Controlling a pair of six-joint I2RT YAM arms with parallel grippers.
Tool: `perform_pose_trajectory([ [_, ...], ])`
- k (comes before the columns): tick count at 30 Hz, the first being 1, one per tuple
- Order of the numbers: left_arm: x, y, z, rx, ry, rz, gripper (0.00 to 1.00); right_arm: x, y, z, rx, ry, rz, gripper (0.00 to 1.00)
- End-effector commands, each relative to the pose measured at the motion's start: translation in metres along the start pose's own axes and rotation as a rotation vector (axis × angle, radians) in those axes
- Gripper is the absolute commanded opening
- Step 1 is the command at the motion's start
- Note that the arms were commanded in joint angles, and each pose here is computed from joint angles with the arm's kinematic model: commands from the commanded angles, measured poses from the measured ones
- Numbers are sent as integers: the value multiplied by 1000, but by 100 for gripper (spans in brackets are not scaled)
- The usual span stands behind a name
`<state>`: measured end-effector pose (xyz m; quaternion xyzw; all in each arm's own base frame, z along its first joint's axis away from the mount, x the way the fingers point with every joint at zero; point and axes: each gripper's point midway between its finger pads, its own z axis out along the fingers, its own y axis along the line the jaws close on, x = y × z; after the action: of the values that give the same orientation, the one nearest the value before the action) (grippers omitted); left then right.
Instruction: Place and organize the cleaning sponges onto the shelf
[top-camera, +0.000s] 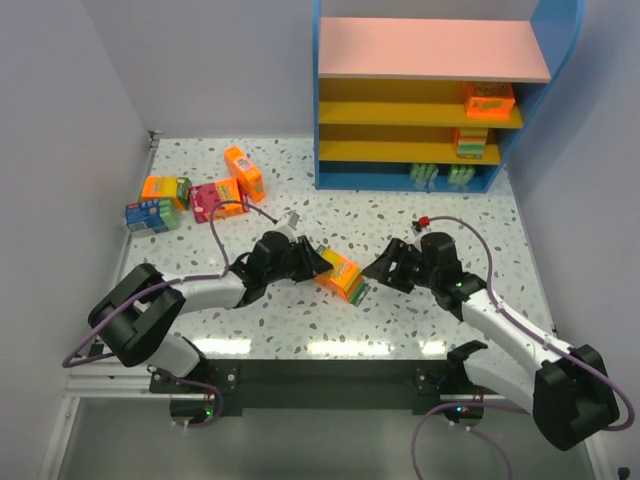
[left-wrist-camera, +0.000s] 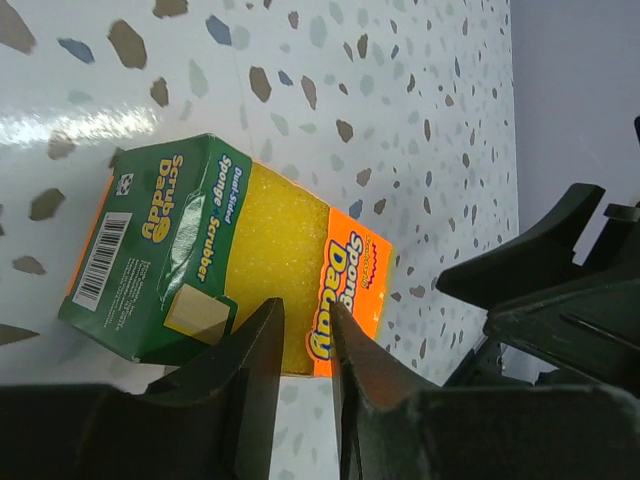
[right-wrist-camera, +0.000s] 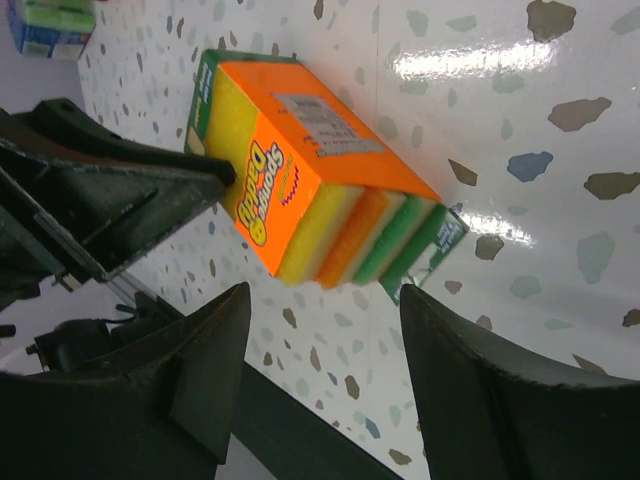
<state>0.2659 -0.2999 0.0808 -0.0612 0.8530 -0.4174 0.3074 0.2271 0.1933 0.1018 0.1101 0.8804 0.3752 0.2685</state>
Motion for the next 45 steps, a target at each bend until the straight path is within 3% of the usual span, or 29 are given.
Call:
perform_pose_trajectory([
  [1, 24, -1, 3, -37, 55, -72, 30, -16, 6, 4, 1, -108, 109, 63],
  [14, 27, -16, -8, -23, 7, -120, 28, 28, 10, 18, 33, 50, 228, 60],
  [26, 46, -21, -7, 11, 51, -131, 26, 39, 0, 39, 68, 74, 264, 53],
  [32, 50, -17, -11, 8, 58, -138, 25, 39, -4, 45, 83, 76, 263, 40],
  [36, 55, -15, -12, 12, 75, -133, 24, 38, -4, 45, 84, 71, 256, 16],
  [39, 60, -14, -11, 17, 93, -123, 23, 39, -5, 45, 88, 76, 247, 9],
  [43, 65, -16, -9, 31, 120, -112, 20, 42, -6, 46, 92, 97, 237, 20],
  [45, 67, -17, -9, 34, 127, -109, 19, 42, -6, 48, 94, 103, 232, 35],
])
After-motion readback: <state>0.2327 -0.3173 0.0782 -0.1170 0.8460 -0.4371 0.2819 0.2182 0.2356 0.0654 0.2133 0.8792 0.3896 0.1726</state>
